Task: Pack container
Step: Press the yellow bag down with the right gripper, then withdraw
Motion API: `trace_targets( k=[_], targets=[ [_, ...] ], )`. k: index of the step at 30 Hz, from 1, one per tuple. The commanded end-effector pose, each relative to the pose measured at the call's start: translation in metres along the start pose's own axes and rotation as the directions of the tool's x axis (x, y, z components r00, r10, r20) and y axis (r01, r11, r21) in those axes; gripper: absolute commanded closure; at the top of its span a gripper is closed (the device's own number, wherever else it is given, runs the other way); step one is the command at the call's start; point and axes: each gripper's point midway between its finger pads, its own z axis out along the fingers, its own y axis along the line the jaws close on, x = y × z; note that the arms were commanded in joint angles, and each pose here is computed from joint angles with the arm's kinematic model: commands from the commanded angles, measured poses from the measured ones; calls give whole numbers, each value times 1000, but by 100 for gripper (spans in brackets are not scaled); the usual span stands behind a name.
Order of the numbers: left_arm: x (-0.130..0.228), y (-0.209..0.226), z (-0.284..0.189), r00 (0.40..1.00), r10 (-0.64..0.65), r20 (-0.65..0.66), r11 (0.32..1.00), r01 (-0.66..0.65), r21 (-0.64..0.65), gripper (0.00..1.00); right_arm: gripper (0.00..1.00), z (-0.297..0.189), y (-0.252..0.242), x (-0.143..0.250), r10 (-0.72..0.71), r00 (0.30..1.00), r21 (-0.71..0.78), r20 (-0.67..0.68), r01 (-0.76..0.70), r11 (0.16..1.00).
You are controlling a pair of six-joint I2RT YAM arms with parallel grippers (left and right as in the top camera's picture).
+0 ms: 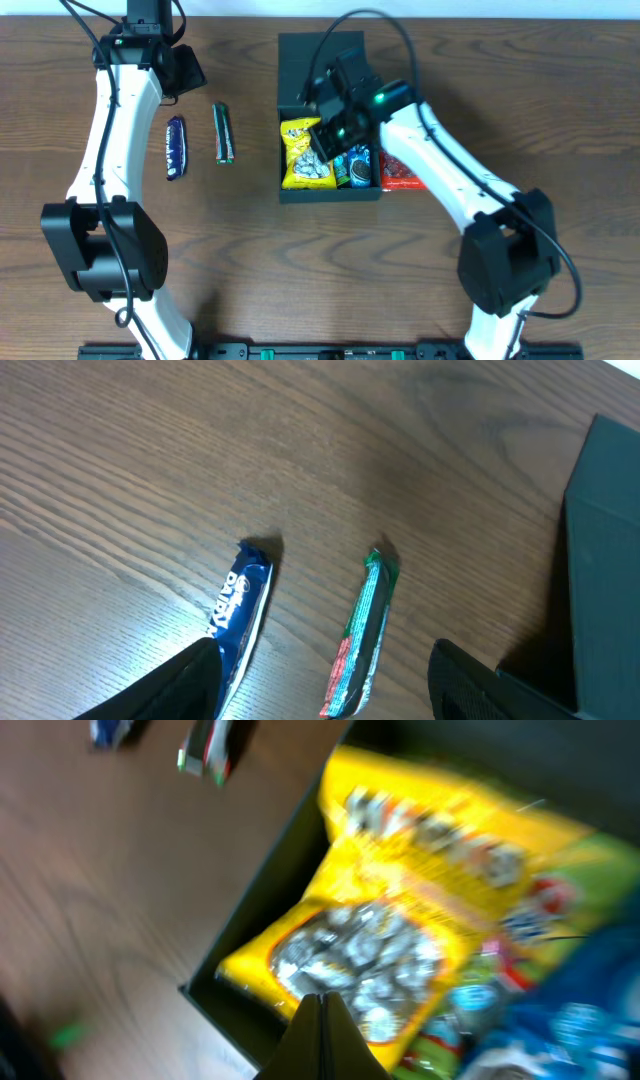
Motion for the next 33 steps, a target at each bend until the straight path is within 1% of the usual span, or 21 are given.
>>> trace_targets(
  k=[1, 8, 12, 16, 20, 22, 24, 25, 29, 31, 32, 33],
  targets=[
    [-2, -1, -7, 1000, 12, 14, 1000, -12, 7, 33, 99, 30, 13, 24, -59, 996, -63, -72, 55, 997],
    [-2, 0, -7, 1000, 13, 14, 1000, -13, 7, 33, 99, 66, 11, 42, -64, 990, -72, -126, 56, 996],
    [-2, 0, -7, 1000, 13, 13, 1000, -13, 7, 32, 99, 72, 8, 42, -62, 990, -71, -128, 53, 996],
    [-2, 0, -7, 1000, 13, 13, 1000, -13, 7, 32, 99, 47, 10, 21, -63, 995, -66, -81, 58, 996],
    [-2, 0, -7, 1000, 13, 13, 1000, -13, 7, 30, 99, -17, 4, -19, -54, 998, -21, 40, 55, 998],
    [-2, 0, -7, 1000, 13, 13, 1000, -13, 7, 30, 99, -53, -23, -29, -24, 995, 68, 101, 17, 998],
    [-2, 0, -7, 1000, 13, 13, 1000, -13, 7, 30, 98, -78, -61, -24, 37, 992, 169, 118, -56, 984],
    [-2, 0, -7, 1000, 13, 13, 1000, -13, 6, 30, 99, -86, -78, -18, 73, 991, 195, 115, -94, 976],
    [-1, 0, -7, 1000, 13, 10, 1000, -13, 5, 30, 98, -102, -149, 21, 254, 962, 236, 100, -271, 933],
    [-1, 0, -7, 1000, 13, 10, 1000, -13, 5, 30, 98, -100, -174, 39, 322, 940, 215, 110, -339, 916],
    [-1, 0, -7, 1000, 13, 11, 1000, -13, 6, 30, 96, -97, -183, 48, 346, 931, 171, 117, -362, 916],
    [-1, 0, -7, 1000, 13, 10, 1000, -13, 5, 30, 70, -93, -187, 55, 362, 923, 84, 131, -374, 924]
  ],
)
